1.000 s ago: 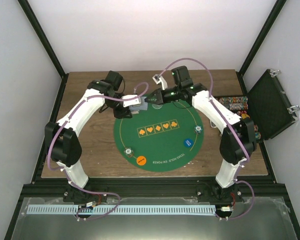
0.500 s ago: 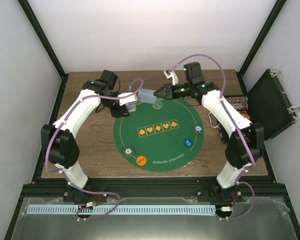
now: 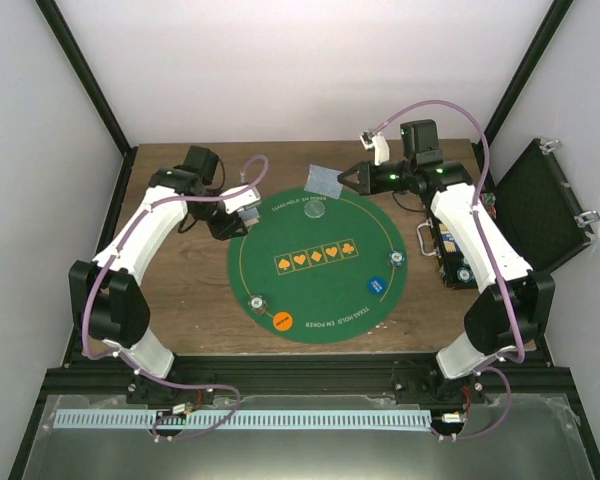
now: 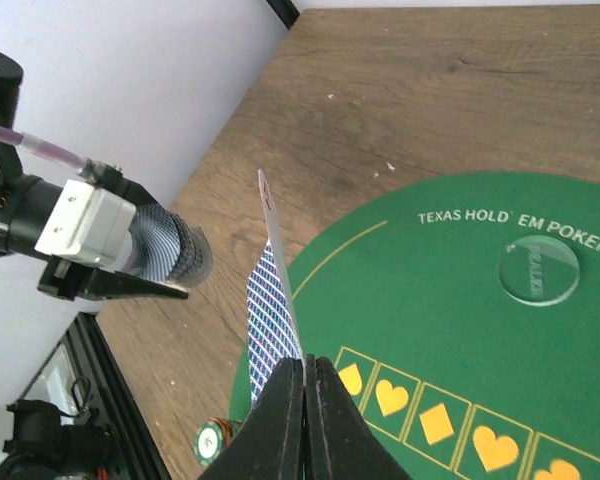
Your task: Distribute texas hold em gaming equipment
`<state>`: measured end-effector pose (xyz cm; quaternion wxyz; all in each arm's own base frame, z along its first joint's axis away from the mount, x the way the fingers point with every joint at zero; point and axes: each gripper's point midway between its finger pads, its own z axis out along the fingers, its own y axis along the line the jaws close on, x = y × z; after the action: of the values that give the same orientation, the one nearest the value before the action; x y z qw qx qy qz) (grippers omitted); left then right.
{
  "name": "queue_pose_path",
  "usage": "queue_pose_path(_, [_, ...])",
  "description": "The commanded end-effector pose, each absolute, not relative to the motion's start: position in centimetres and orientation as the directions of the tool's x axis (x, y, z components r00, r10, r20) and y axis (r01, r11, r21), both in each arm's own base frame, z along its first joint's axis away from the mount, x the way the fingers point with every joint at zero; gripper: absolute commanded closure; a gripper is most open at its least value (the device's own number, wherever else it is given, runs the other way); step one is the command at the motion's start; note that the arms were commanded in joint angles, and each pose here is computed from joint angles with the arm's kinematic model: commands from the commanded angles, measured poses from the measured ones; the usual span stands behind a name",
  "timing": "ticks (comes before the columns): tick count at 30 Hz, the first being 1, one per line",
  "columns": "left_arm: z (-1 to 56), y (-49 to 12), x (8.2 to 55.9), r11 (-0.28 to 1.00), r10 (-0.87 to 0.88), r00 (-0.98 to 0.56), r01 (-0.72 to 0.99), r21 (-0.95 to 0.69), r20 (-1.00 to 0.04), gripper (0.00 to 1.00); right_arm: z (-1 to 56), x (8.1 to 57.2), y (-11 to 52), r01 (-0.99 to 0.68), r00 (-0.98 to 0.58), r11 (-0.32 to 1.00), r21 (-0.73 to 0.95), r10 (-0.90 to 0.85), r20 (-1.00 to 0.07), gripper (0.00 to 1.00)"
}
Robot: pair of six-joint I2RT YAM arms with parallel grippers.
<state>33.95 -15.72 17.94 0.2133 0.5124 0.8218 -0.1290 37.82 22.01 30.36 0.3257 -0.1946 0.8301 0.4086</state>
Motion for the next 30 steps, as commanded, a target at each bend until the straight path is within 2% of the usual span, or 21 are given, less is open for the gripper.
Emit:
queue_pose_path(1, [18.8,-15.0,33.7,0.483,0.765,-0.41,0.876,0.021,-0.497,0.54,31.6,36.7,20.6,-0.608,-0.668,0.644,0.464,-0.098,-0.738,0.99])
queue_pose_path(11, [18.4,-14.5,33.1,0.517,0.754,-0.447,0.856,0.014,-0.481,0.54,29.6,35.2,18.5,-0.53,-0.717,0.709,0.464,-0.083,-0.692,0.99])
queue_pose_path(22, [18.3,-14.4,32.9,0.54,0.737,-0.473,0.841,0.001,-0.482,0.54,22.7,32.4,14.5,-0.284,-0.884,0.759,0.585,0.029,-0.466,0.99])
queue_pose_path(30, [18.2,-14.2,32.8,0.557,0.727,-0.487,0.831,0.0,-0.483,0.54,18.5,28.9,13.9,-0.147,-0.939,0.766,0.625,0.092,-0.332,0.99])
